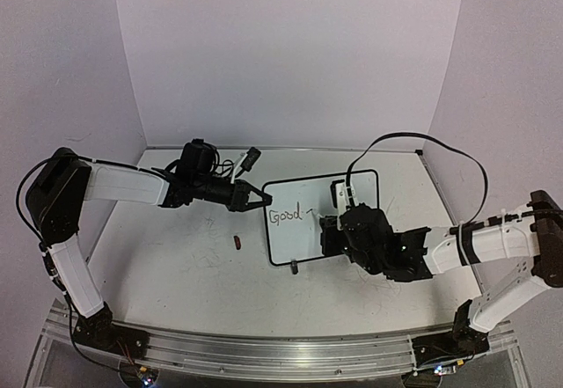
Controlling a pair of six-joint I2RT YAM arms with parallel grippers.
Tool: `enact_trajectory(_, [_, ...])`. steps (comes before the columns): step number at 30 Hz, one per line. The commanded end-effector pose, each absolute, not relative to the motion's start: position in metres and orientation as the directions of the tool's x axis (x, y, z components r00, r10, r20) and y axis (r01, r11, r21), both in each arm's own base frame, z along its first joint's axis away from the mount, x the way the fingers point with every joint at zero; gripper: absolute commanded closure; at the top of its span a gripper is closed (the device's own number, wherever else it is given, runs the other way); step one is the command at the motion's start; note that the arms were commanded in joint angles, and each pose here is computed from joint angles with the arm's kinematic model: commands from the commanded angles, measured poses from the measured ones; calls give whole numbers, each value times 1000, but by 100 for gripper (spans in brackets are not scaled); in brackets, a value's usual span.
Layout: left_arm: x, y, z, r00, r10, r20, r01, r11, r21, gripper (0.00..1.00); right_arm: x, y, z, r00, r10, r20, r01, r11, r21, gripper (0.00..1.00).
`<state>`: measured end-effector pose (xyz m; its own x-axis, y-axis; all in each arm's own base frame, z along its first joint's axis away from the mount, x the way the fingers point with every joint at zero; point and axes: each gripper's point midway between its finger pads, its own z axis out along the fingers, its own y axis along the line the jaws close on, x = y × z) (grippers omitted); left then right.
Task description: Write a sentence on the whiteboard
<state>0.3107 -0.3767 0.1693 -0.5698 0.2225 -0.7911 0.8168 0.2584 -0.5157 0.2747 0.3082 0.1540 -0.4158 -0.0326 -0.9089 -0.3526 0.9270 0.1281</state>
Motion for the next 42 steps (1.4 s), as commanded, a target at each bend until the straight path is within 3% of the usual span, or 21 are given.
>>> enact_trajectory(1, [311,-373,154,-582,256,-771,805,315,-503,100,283,304,171,-375,0,-927,-332,934,134,100])
enact_trajectory(13, [311,-373,155,-582,256,-772,806,313,-503,100,281,321,168,-376,-29,-926,-397,908,133,100])
enact_trajectory(42, [311,-373,155,-581,256,-773,806,312,-503,100,267,300,134,-468,-44,-883,-364,920,146,100])
